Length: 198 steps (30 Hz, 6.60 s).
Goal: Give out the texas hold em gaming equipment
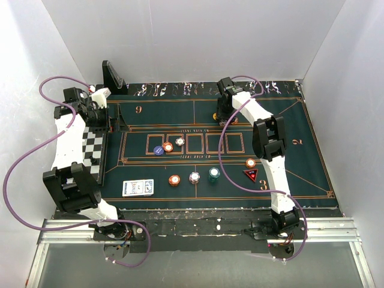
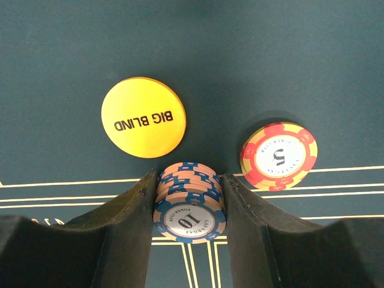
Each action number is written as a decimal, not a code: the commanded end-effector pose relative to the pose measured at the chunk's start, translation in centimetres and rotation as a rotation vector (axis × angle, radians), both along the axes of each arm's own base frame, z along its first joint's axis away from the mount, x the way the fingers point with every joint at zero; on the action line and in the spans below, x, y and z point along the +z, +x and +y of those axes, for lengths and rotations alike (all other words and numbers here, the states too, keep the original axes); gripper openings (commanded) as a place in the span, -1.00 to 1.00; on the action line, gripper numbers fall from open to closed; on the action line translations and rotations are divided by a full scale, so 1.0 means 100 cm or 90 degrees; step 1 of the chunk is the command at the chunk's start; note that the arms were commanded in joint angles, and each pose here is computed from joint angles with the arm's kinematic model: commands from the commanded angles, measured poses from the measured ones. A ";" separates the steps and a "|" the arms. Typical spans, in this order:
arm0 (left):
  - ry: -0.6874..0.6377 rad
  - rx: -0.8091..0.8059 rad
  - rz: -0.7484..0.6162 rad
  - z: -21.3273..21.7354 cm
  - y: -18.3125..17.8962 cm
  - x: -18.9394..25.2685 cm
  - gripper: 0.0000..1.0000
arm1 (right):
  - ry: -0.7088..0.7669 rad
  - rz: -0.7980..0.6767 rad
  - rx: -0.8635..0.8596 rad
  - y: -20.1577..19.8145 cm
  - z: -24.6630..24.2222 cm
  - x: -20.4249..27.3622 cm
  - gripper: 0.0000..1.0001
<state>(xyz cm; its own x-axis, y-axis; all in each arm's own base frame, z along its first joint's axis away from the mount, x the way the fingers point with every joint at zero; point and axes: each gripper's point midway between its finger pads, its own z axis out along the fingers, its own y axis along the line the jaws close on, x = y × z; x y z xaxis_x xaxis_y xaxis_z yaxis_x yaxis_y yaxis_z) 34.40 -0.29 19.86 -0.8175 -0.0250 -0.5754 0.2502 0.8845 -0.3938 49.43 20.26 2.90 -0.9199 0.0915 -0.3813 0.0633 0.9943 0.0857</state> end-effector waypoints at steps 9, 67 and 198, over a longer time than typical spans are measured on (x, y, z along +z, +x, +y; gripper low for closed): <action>0.008 -0.004 -0.032 0.003 -0.001 0.010 0.96 | 0.018 -0.018 -0.007 -0.006 0.006 0.029 0.57; -0.015 0.010 -0.061 -0.007 -0.013 0.044 0.96 | -0.011 0.097 0.487 -0.297 0.135 -0.007 0.51; -0.039 0.000 -0.074 -0.013 -0.011 0.040 0.96 | -0.010 0.052 0.219 -0.283 0.042 0.057 0.84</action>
